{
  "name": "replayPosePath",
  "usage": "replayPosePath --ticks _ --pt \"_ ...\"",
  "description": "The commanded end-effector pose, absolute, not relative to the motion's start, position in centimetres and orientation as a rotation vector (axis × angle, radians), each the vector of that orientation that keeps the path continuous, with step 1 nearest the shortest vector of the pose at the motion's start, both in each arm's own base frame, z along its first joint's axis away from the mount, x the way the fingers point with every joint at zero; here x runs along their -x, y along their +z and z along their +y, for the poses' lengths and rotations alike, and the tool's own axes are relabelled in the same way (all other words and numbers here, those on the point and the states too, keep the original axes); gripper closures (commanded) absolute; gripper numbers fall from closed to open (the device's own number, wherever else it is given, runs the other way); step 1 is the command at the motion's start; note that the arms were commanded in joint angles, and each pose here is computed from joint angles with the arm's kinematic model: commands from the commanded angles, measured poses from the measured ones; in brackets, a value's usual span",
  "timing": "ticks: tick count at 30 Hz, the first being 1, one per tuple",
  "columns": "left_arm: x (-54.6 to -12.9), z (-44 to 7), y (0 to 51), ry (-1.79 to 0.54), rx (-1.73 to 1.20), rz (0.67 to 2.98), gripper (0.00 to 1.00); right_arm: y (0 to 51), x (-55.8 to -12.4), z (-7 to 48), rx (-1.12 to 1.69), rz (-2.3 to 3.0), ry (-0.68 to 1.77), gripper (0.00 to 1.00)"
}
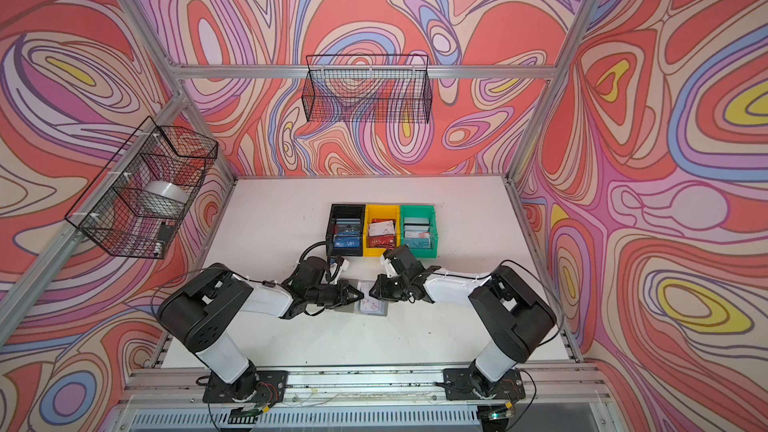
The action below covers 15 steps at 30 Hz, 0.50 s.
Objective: Take the credit cards out of the card holder
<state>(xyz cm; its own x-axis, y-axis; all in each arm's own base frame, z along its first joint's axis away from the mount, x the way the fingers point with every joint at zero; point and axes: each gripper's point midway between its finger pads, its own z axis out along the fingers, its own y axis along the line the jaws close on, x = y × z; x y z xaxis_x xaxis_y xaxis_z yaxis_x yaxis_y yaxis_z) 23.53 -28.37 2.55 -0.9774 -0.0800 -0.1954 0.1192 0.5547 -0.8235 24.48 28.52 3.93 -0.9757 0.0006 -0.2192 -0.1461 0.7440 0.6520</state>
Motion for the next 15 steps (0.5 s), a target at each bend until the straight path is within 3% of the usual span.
replayPosePath --ticks 1,11,15 --pt "-23.33 -28.35 2.64 -1.397 -0.036 2.575 0.90 3.57 -24.61 28.48 0.094 2.737 1.052 0.77" --pt "-23.19 -27.92 2.62 -1.403 -0.022 2.573 0.93 2.63 -24.20 27.72 0.069 2.772 1.003 0.77" --pt "-23.17 -27.77 2.59 -1.397 -0.018 2.573 0.90 2.59 -24.18 27.69 0.065 2.774 1.003 0.77"
